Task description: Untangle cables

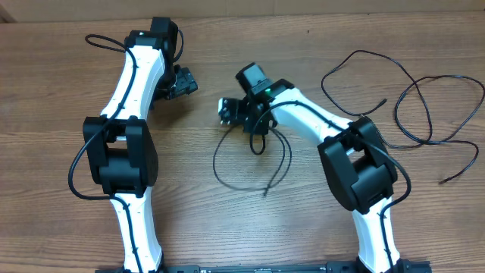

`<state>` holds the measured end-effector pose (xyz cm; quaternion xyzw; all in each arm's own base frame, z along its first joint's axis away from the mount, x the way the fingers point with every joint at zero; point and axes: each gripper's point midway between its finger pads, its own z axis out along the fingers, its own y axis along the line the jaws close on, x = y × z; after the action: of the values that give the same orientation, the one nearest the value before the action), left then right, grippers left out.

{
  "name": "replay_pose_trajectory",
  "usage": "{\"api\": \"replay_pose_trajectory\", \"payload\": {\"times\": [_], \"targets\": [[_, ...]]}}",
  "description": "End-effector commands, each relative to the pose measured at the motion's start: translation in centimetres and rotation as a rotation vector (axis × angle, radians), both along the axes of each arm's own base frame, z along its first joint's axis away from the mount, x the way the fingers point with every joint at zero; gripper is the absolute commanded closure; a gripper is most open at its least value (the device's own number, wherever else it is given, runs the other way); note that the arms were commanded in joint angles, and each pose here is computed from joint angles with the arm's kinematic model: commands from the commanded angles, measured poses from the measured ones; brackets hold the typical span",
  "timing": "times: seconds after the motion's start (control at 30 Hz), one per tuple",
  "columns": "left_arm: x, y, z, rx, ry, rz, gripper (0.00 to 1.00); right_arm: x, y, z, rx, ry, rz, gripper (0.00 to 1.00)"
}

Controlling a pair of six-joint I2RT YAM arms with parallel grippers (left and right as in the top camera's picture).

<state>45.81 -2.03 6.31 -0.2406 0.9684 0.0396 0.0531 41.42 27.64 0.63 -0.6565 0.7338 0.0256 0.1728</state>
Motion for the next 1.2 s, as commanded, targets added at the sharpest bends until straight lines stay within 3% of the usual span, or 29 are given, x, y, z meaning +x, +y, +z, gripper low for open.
{"api": "replay_pose_trajectory", "payload": {"times": [0.0, 0.1, 0.2, 0.33, 0.7, 0.73, 0.8, 0.83, 1.0, 1.17], "targets": [[0.1, -0.1, 0.7, 0.012, -0.015, -0.021, 0.0, 1.5, -2.0, -1.0, -0.004, 0.003, -0.143, 0.96], [0.1, -0.1, 0.7, 0.012, -0.015, -0.021, 0.0, 2.2, -3.0, -0.9, 0.0, 0.001, -0.175, 0.96], [0.1, -0.1, 0.7, 0.012, -0.015, -0.021, 0.01, 2.9, -3.9, -0.9, 0.024, 0.015, -0.276, 0.71], [0.1, -0.1, 0.7, 0.012, -0.015, -0.021, 0.0, 3.5, -5.0, -0.9, 0.061, 0.048, -0.43, 0.63], [0.1, -0.1, 0.7, 0.012, -0.015, -0.021, 0.01, 1.1, -5.2, -1.5, 0.059, 0.172, -0.458, 0.68], [0.1, -0.1, 0.7, 0.012, -0.015, -0.021, 0.01, 0.8, -5.3, -1.5, 0.051, 0.181, -0.459, 0.73], [0.1, -0.1, 0.7, 0.012, -0.015, -0.021, 0.0, 0.8, -5.6, -1.6, 0.046, 0.188, -0.494, 0.93], [0.1, -0.1, 0.7, 0.012, -0.015, -0.021, 0.0, 1.1, -5.8, -1.6, 0.051, 0.186, -0.549, 0.96], [0.1, -0.1, 0.7, 0.012, -0.015, -0.021, 0.01, 2.4, -5.3, -0.5, 0.094, 0.165, -0.612, 0.96], [0.1, -0.1, 0.7, 0.012, -0.015, -0.021, 0.0, 3.6, -4.8, 4.4, 0.118, 0.138, -0.609, 0.96]]}}
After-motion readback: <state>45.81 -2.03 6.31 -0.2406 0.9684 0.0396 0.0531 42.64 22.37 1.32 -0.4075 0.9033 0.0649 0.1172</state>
